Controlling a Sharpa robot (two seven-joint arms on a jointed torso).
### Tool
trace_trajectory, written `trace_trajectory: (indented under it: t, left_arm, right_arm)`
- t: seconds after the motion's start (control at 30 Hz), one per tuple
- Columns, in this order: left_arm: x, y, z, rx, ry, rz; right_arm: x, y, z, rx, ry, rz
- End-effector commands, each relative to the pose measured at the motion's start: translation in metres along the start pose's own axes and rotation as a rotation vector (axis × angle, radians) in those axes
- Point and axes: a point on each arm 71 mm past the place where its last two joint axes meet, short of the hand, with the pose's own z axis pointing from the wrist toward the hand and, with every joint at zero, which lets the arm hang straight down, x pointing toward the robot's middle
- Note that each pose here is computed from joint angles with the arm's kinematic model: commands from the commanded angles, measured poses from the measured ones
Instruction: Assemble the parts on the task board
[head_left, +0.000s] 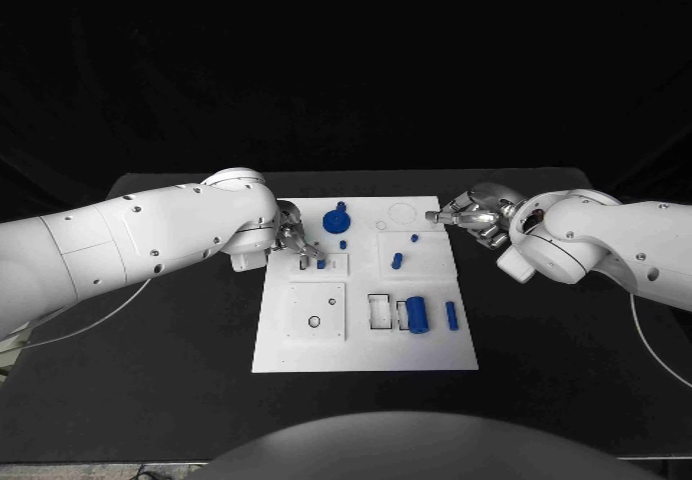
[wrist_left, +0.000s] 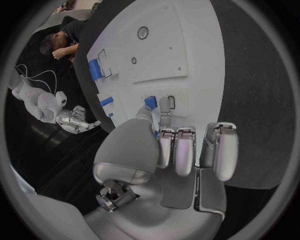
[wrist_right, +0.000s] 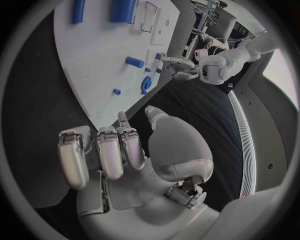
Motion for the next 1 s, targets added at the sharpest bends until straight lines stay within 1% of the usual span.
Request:
trace_trajectory:
  t: [0.03,0.23,0.4,0.5,0.57,0.73,0.87,1.0]
  left_arm:
    - [0.0019,-0.0018,-0.0005,0.015,0.024,0.01]
    - [0.0016,-0.0017,-0.0007,0.022,0.019,0.005]
    - [-0.002,-0.0042,-0.0023,0.069,-0.046,-0.042]
    - [-0.006,-0.0034,-0.0052,0.109,-0.113,-0.089]
    - [-0.0085,-0.0021,-0.0072,0.128,-0.145,-0.113]
    - [-0.018,0.0028,-0.0152,0.162,-0.208,-0.165]
    - [-0.0284,0.0063,-0.0228,0.168,-0.228,-0.181]
    - [-0.0349,0.0098,-0.0256,0.152,-0.219,-0.172]
  right_arm:
    - [0.001,0.0,0.0,-0.001,0.011,-0.009]
    - [0.001,0.0,0.0,-0.001,0.011,-0.009]
    - [0.001,0.0,0.0,-0.001,0.011,-0.009]
    - [0.001,0.0,0.0,-0.002,0.011,-0.008]
    - [0.001,-0.001,0.0,-0.002,0.01,-0.008]
    - [0.002,-0.001,0.001,-0.001,0.01,-0.008]
    - [0.002,-0.002,0.001,0.0,0.011,-0.008]
    - [0.002,-0.002,0.001,0.001,0.012,-0.008]
